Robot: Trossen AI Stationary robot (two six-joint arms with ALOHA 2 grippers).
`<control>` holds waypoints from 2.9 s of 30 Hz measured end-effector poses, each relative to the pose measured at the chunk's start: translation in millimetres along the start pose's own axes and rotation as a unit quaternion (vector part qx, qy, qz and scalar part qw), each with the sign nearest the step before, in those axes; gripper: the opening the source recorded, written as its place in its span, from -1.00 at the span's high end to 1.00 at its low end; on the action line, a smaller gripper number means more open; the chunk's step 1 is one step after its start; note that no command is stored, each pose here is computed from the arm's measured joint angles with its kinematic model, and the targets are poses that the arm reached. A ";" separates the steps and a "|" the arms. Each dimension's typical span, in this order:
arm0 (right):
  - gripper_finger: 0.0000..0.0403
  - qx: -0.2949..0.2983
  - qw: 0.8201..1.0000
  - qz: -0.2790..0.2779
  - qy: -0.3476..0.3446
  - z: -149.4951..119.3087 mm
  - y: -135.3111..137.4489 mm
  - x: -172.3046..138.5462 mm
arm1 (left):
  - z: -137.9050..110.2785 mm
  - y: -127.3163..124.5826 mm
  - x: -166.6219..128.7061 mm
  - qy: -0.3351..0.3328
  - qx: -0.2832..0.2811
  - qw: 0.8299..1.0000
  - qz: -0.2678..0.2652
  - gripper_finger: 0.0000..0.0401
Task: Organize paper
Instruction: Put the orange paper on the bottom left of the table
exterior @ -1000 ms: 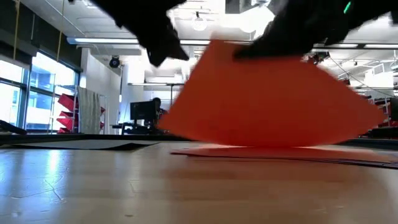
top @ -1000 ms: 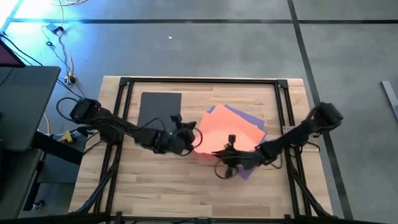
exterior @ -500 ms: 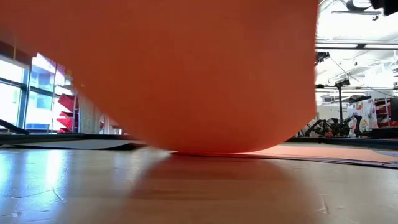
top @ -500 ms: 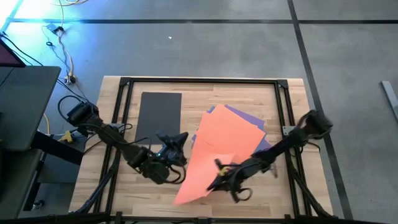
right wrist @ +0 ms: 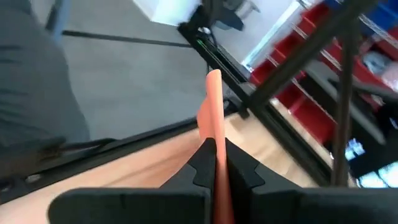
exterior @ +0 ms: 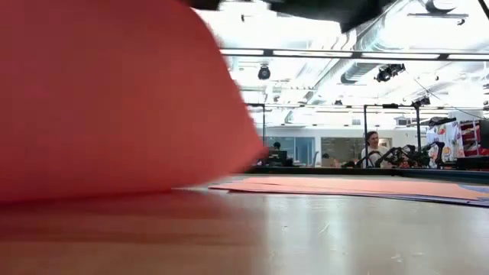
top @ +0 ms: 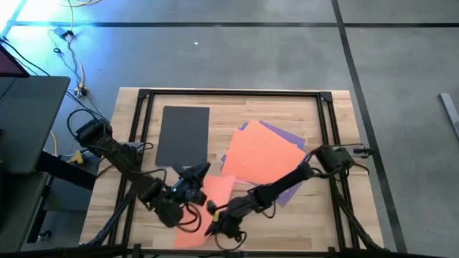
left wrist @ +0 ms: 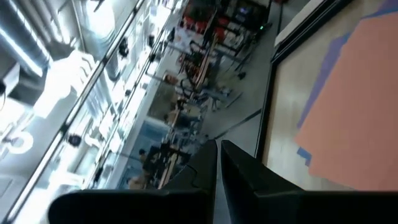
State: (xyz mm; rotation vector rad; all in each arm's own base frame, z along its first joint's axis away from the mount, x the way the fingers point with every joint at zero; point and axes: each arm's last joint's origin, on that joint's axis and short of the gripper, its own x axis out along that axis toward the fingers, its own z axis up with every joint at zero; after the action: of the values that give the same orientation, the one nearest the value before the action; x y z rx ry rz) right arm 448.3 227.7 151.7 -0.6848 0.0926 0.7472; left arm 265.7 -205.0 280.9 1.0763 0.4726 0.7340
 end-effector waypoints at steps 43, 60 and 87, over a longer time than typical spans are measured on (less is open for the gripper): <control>0.20 0.416 0.851 -0.125 0.295 -39.0 -20.7 -27.8 | 3.0 2.0 -10.7 -0.014 -0.032 0.999 -0.007 0.99; 0.99 0.451 0.846 -0.099 0.268 -79.0 18.9 -9.8 | 22.3 43.2 -25.8 -0.031 -0.211 0.977 -0.024 1.00; 1.00 0.364 0.909 -0.028 0.201 -120.4 -19.3 -16.7 | 22.1 43.7 -27.5 -0.033 -0.197 0.980 -0.024 1.00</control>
State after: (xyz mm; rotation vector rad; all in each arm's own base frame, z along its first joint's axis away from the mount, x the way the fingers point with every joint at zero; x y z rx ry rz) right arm 467.5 134.8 73.3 -0.1106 0.6938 0.4501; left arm 248.7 -226.7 329.7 0.7135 0.2791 0.7099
